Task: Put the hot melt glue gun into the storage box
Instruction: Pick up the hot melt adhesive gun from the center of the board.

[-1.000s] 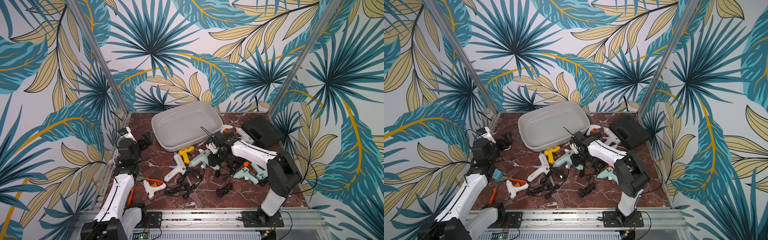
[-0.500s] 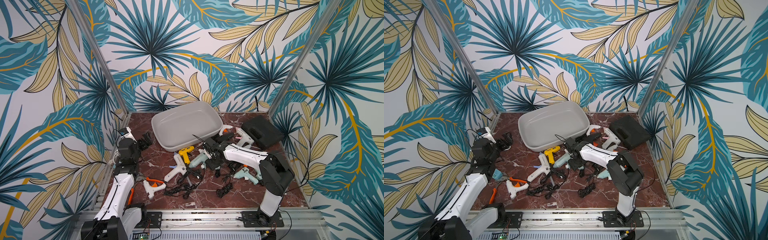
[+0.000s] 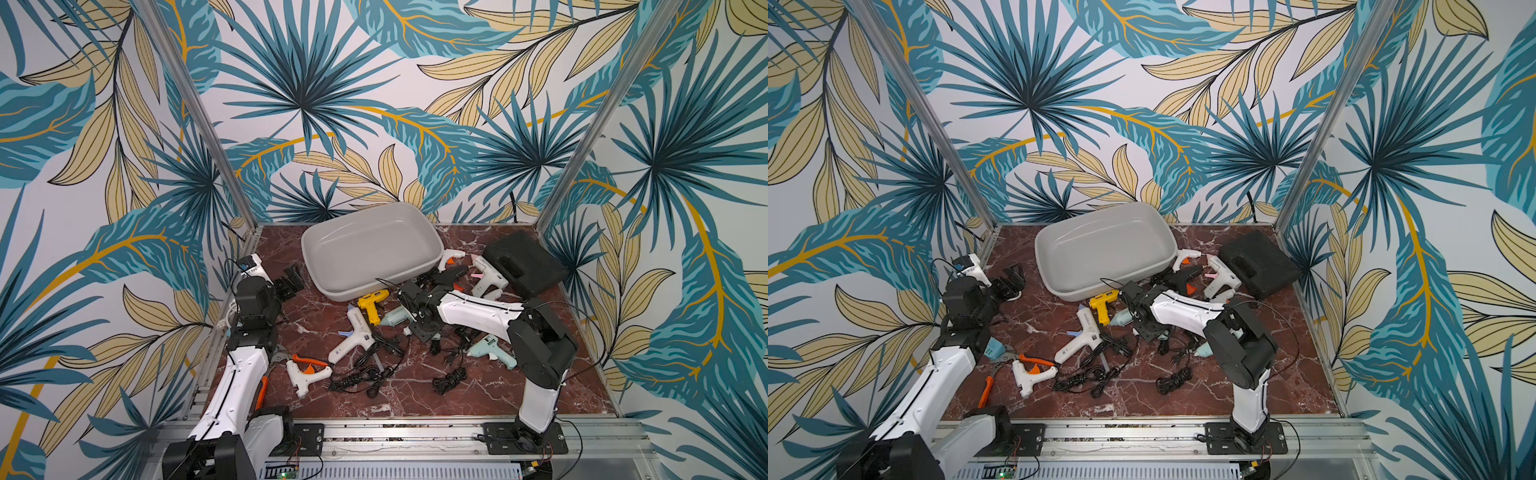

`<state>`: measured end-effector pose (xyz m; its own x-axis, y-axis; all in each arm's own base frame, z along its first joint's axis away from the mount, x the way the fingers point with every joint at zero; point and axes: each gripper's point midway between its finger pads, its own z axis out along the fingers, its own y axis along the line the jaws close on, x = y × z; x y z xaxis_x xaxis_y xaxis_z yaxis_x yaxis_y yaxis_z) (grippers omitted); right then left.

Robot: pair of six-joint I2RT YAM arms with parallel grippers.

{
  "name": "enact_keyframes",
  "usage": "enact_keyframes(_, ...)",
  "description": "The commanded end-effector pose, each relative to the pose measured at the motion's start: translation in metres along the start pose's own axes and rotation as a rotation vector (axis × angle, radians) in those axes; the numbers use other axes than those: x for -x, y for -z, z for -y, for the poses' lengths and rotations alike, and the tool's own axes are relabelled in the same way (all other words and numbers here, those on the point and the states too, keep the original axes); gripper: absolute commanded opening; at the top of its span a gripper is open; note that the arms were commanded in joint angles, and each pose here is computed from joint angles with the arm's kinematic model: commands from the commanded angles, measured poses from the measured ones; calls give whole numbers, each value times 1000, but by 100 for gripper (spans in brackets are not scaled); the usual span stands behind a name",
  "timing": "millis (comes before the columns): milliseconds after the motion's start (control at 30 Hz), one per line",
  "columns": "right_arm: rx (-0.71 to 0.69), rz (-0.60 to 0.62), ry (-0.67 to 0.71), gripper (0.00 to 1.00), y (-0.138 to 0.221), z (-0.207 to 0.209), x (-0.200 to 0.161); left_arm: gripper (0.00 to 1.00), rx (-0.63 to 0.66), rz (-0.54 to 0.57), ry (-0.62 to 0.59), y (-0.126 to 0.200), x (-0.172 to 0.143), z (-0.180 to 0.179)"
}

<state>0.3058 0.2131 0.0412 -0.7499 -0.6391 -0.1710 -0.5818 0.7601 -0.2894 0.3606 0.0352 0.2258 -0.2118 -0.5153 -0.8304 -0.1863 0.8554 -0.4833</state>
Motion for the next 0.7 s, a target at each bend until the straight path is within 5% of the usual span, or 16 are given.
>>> enact_keyframes(0, -80, 119, -59, 27, 36, 26, 19, 100, -21, 56, -8, 2, 22, 7)
enact_keyframes(667, -141, 323, -213, 0, 171, 81, 48, 100, -5, 39, 14, 4, 24, 7)
